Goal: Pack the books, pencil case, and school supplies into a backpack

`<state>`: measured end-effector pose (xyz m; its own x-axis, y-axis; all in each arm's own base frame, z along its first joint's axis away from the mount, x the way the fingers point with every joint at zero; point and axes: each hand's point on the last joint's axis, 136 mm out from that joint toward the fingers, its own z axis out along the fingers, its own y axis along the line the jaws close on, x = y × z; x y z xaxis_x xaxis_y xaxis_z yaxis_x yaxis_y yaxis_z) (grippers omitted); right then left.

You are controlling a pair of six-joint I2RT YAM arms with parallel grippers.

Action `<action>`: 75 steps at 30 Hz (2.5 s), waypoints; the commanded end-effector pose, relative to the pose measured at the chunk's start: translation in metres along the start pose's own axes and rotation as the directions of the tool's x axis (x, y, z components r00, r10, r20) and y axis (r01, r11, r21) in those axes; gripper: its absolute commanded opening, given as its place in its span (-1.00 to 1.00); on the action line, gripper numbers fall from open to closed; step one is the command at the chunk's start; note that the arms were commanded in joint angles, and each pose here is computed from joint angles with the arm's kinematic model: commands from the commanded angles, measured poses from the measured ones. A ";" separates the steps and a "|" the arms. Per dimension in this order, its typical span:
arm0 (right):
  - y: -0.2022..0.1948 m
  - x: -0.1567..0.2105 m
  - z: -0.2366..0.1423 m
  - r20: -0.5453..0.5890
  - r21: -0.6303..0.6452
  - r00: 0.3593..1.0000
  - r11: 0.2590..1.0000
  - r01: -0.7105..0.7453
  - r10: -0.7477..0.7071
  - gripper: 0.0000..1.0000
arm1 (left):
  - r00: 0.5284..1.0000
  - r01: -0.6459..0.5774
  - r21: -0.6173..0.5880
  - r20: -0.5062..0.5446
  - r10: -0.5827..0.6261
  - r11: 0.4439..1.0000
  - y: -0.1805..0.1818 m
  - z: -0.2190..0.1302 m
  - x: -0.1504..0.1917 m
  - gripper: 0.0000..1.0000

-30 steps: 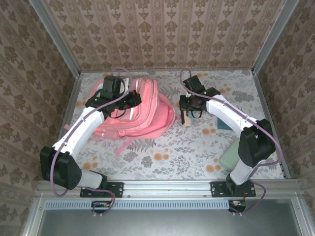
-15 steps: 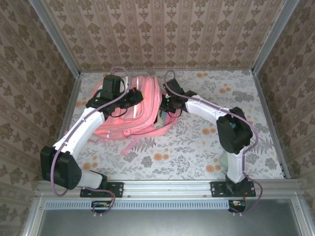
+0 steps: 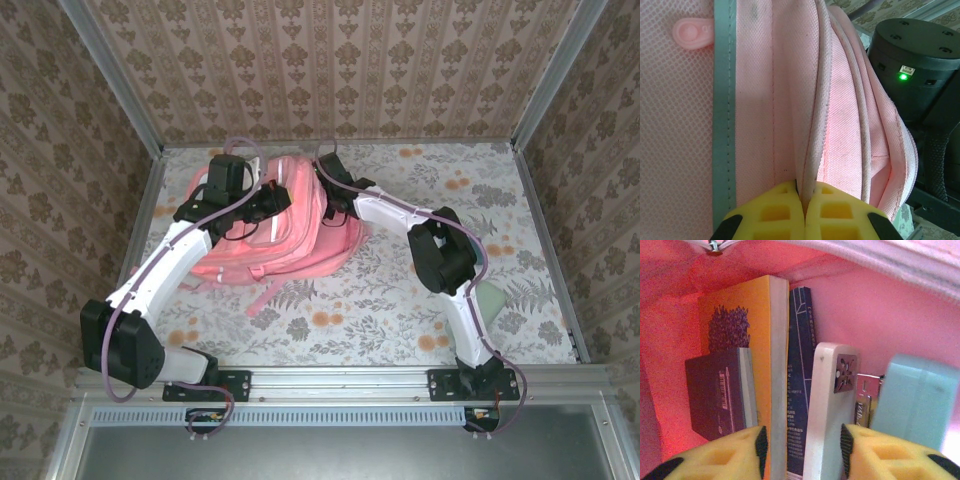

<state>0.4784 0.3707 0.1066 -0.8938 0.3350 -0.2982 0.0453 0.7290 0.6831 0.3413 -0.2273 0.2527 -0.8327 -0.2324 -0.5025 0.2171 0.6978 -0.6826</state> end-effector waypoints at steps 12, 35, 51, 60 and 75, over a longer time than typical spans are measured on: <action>-0.001 -0.002 -0.117 0.101 0.053 0.987 0.991 0.122 -0.127 -0.04 | 0.993 -0.102 0.103 0.077 0.094 0.989 -0.031 -0.023 -0.015 -1.00; -0.282 0.066 -0.322 0.321 0.650 0.942 0.700 -0.297 0.102 0.97 | 0.996 -0.091 0.147 0.007 0.091 0.985 -0.026 -0.005 0.000 -1.00; -0.354 0.146 -0.331 0.367 0.626 0.839 0.561 -0.542 0.402 0.99 | 0.996 -0.093 0.150 0.001 0.094 0.984 -0.027 -0.002 -0.004 -1.00; -0.357 0.149 -0.303 0.257 0.613 0.873 0.629 -0.479 0.415 0.99 | 0.995 -0.094 0.153 0.002 0.095 0.984 -0.030 -0.003 -0.006 -1.00; -0.305 0.118 -0.310 0.213 0.554 0.945 0.766 -0.326 0.248 0.89 | 0.997 -0.082 0.163 -0.002 0.084 0.983 -0.030 -0.001 -0.004 -1.00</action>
<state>0.2344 0.0037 0.0681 -0.7062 0.6465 -0.2885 0.5706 0.7610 0.3086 0.3273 -0.2427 0.2489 -0.8620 -0.1577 -0.4817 0.2876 0.6304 -0.7210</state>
